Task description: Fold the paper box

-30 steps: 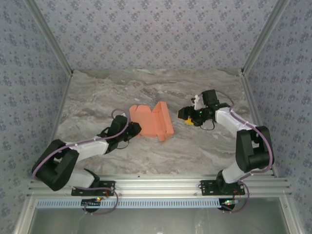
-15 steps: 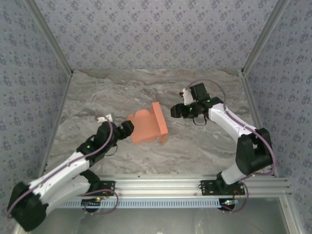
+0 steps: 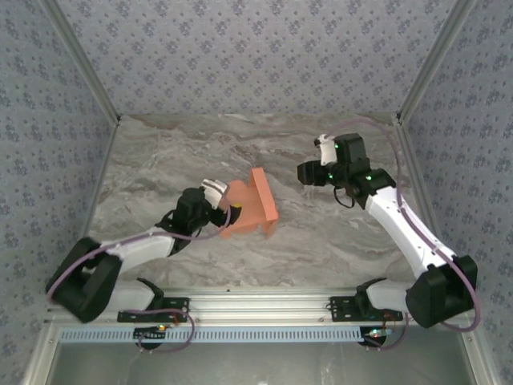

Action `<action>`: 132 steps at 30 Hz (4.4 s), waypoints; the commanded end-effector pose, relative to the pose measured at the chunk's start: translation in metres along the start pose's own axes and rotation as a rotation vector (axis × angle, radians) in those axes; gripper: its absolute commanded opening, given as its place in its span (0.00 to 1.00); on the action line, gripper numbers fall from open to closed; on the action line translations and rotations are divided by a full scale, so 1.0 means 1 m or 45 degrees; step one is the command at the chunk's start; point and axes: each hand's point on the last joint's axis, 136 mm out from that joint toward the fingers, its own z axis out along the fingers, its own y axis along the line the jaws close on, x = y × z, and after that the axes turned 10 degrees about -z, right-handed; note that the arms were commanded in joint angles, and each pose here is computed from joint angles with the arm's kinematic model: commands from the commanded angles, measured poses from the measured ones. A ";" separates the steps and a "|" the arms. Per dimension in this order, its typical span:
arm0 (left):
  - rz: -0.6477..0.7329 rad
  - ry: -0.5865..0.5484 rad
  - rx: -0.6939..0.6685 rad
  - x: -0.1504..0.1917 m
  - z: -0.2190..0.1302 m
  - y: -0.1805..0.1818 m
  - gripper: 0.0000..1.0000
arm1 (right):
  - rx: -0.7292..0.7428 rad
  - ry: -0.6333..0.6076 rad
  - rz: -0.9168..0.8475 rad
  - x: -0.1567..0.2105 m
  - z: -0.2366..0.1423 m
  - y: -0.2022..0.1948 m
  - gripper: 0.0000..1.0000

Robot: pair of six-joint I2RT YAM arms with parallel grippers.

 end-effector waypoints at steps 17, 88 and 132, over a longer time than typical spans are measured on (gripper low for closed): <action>0.442 -0.107 0.738 -0.060 0.074 -0.017 0.81 | 0.047 -0.065 0.216 0.011 -0.044 -0.031 0.51; -0.277 0.045 -0.397 -0.002 0.062 0.028 0.02 | -0.156 0.064 0.182 0.051 0.052 -0.001 0.47; -0.393 -0.079 -0.608 0.027 0.036 0.037 0.00 | -0.264 0.419 0.797 0.044 0.143 0.074 0.51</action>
